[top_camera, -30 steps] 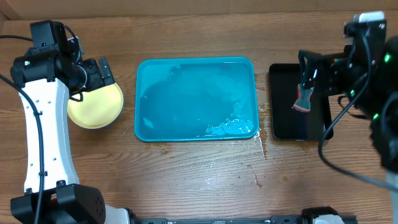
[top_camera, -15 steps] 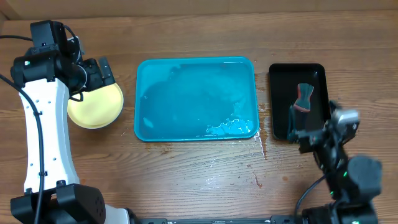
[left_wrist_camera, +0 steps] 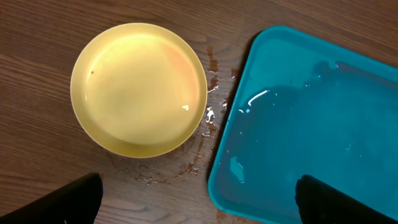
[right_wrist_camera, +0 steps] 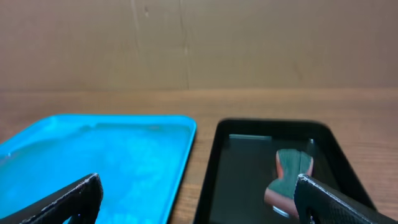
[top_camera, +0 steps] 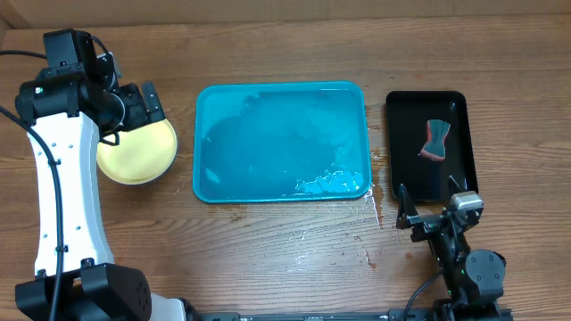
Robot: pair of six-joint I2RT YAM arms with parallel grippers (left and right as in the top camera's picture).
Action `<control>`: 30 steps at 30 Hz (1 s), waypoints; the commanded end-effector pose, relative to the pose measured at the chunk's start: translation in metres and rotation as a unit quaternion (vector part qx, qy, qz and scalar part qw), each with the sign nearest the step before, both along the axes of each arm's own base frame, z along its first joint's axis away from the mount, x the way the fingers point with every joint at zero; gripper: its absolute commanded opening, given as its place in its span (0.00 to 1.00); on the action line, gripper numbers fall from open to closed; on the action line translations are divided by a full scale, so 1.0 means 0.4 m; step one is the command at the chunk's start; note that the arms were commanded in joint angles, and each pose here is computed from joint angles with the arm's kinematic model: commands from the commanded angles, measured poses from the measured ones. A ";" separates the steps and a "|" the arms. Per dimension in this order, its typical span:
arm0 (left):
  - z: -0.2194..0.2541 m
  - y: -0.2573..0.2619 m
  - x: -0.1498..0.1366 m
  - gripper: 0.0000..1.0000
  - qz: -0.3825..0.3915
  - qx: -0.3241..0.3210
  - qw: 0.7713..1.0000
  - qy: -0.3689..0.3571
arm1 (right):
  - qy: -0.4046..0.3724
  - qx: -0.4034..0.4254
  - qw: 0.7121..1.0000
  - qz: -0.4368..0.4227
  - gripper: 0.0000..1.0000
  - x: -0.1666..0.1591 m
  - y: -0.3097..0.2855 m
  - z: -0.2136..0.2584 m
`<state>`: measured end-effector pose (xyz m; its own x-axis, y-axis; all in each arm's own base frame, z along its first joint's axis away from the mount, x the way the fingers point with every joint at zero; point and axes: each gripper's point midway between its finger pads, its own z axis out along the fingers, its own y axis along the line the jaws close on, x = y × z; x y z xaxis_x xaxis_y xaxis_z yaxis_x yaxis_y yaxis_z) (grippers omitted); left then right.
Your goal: Clean dirty plates on tray and stack at the side
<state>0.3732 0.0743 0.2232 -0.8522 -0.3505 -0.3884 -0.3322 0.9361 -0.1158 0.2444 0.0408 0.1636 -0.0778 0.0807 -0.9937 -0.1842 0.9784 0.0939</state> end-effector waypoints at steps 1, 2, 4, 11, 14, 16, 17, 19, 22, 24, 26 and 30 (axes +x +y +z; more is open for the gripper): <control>0.005 -0.003 0.010 1.00 -0.008 0.002 1.000 -0.004 | -0.016 0.001 1.000 -0.015 1.00 0.000 -0.013 0.012; 0.005 -0.003 0.010 1.00 -0.008 0.001 1.000 -0.004 | -0.019 0.001 1.000 -0.018 1.00 -0.001 -0.016 0.016; 0.005 -0.003 0.010 1.00 -0.008 0.002 1.000 -0.004 | -0.020 0.002 1.000 -0.018 1.00 -0.001 -0.016 0.017; 0.005 -0.003 0.010 1.00 -0.008 0.002 1.000 -0.004 | -0.020 0.003 1.000 -0.018 1.00 -0.001 -0.016 0.017; 0.005 -0.003 0.010 1.00 -0.008 0.002 1.000 -0.004 | -0.020 0.003 1.000 -0.019 1.00 -0.001 -0.016 0.017; 0.005 -0.003 0.010 1.00 -0.008 0.001 1.000 -0.004 | -0.020 0.003 1.000 -0.019 1.00 -0.001 -0.016 0.017; 0.005 -0.003 0.010 1.00 -0.008 0.001 1.000 -0.004 | -0.020 0.003 1.000 -0.019 1.00 -0.001 -0.016 0.017; 0.005 -0.003 0.010 1.00 -0.008 0.002 1.000 -0.004 | -0.020 0.003 1.000 -0.018 1.00 -0.001 -0.016 0.017; 0.005 -0.003 0.010 0.99 -0.008 0.001 1.000 -0.004 | -0.019 0.003 1.000 -0.019 1.00 -0.001 -0.016 0.016; 0.005 -0.003 0.010 0.99 -0.008 0.002 1.000 -0.004 | -0.020 0.003 1.000 -0.019 1.00 -0.001 -0.016 0.017; 0.005 -0.003 0.010 1.00 -0.008 0.002 1.000 -0.004 | -0.020 0.003 1.000 -0.019 1.00 -0.001 -0.016 0.017; 0.005 -0.003 0.010 1.00 -0.008 0.002 1.000 -0.004 | -0.020 0.003 1.000 -0.019 1.00 -0.001 -0.016 0.017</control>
<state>0.3732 0.0743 0.2232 -0.8522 -0.3505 -0.3884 -0.3322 0.9361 -0.1158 0.2439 0.0356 0.1706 -0.0451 0.0847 -0.9954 -0.1582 0.9832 0.0909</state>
